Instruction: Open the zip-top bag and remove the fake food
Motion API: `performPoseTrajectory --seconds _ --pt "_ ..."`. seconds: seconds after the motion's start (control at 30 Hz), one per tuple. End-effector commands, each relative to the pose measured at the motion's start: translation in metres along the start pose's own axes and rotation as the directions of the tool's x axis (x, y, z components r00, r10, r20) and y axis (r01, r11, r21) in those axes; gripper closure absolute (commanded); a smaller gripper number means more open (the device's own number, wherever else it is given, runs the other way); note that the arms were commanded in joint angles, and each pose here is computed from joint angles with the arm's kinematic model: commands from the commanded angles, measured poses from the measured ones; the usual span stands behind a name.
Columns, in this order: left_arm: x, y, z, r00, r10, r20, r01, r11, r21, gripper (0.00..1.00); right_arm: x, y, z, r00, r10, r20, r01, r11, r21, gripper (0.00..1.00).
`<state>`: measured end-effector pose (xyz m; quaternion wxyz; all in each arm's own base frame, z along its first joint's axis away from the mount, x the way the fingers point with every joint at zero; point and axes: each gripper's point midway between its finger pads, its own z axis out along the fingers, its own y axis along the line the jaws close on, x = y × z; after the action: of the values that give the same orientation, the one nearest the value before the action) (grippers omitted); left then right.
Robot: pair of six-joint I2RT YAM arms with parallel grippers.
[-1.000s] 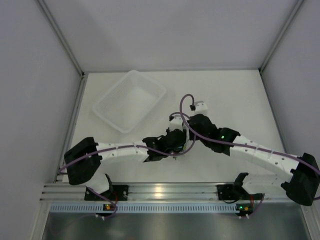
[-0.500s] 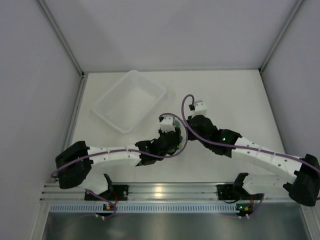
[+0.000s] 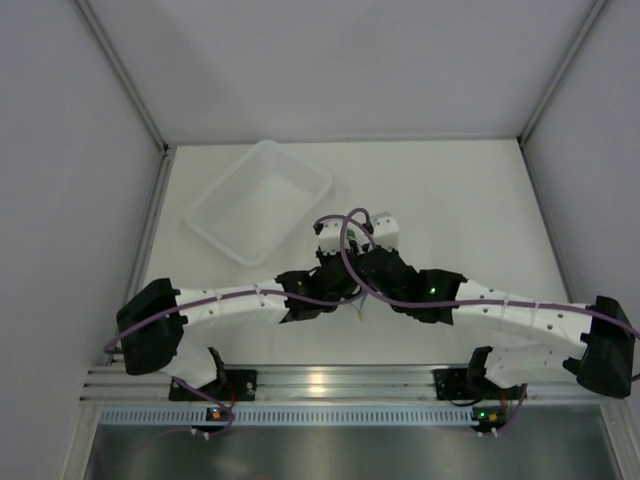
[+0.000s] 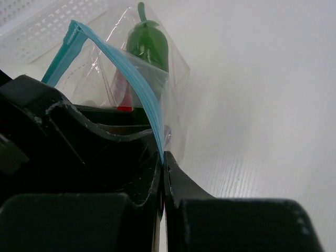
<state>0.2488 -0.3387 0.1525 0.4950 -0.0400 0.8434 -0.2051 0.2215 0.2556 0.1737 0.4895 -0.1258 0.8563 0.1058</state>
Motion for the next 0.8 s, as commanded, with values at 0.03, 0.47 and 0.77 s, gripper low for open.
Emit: performPoseTrajectory --seconds 0.03,0.47,0.77 --pt "-0.03 -0.024 -0.01 0.989 -0.15 0.007 0.148 0.984 0.096 1.0 -0.012 -0.003 -0.004 0.998 0.03 0.064 -0.032 0.999 0.04 1.0" --pt "-0.025 -0.018 -0.046 0.946 -0.259 -0.197 0.303 0.922 0.244 1.0 -0.013 -0.031 0.007 0.994 0.012 0.112 -0.03 0.987 0.161 1.0" --pt "-0.002 -0.034 -0.071 0.91 -0.147 -0.387 0.304 0.872 0.384 1.0 -0.029 -0.047 0.015 0.993 0.01 0.114 -0.03 0.984 0.177 1.0"
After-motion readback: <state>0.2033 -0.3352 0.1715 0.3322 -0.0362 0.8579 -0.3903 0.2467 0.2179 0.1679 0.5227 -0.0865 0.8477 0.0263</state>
